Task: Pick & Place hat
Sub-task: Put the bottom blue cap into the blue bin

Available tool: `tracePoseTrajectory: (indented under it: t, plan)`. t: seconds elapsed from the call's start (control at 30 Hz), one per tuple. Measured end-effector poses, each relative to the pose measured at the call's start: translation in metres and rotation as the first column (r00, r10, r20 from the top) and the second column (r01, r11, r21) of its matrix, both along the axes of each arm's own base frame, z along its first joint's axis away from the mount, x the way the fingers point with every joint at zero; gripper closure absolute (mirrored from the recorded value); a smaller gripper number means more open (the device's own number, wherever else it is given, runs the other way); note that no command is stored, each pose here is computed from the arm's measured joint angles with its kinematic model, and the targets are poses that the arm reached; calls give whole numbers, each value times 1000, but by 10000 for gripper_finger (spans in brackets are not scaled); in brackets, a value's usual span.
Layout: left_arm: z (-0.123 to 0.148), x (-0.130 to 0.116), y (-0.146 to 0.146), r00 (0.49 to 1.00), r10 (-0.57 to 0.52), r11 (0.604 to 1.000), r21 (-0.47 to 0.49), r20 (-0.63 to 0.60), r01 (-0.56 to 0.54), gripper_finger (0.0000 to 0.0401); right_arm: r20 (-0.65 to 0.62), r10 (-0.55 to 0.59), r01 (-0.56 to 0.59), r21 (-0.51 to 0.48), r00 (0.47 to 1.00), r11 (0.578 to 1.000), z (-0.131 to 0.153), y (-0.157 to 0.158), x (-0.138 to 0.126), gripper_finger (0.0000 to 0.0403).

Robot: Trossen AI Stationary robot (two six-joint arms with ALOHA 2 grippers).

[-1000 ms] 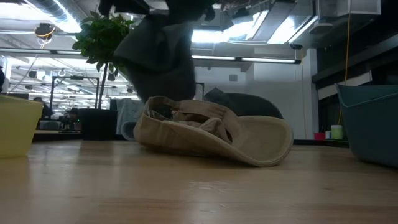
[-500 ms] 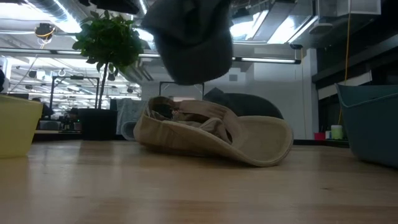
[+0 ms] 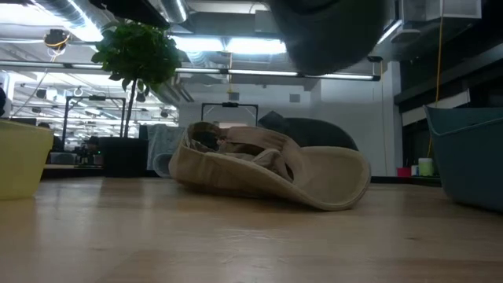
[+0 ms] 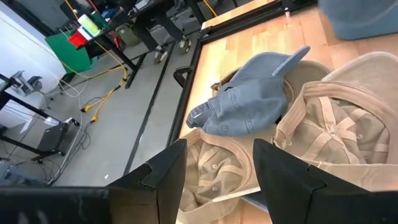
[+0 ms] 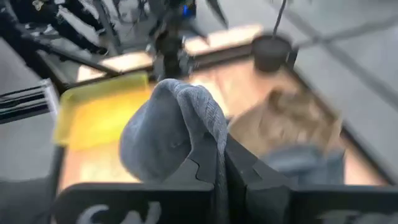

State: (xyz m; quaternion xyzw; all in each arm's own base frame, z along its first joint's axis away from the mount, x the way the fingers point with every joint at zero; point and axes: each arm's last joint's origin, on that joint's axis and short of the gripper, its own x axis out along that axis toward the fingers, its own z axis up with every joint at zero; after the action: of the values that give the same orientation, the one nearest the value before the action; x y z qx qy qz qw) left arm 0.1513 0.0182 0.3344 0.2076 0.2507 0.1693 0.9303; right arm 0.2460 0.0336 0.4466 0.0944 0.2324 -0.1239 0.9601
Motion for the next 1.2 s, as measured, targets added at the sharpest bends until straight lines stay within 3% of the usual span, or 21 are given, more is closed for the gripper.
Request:
tracePoseTrajectory:
  t: [0.27, 0.5, 0.63, 0.97, 1.2]
  plan:
    - [0, 0, 0, 1000, 6, 1000, -11, 6, -6, 224, -223, 51, 15, 284, 974, 959, -12, 9, -36, 396]
    - [0, 0, 0, 1000, 19, 999, -36, 19, -18, 224, -389, 147, 33, 421, 909, 906, -22, 20, -53, 396]
    - [0, 0, 0, 999, 22, 999, -42, 23, -21, 225, -429, 155, 50, 430, 890, 901, -24, 28, -59, 396]
    - [0, 0, 0, 999, 22, 999, -42, 23, -21, 229, -403, 14, 102, 264, 915, 959, -39, 52, -73, 396]
    - [0, 0, 0, 999, 22, 999, -42, 23, -21, 228, -384, -29, 137, 256, 923, 957, -52, 73, -87, 396]
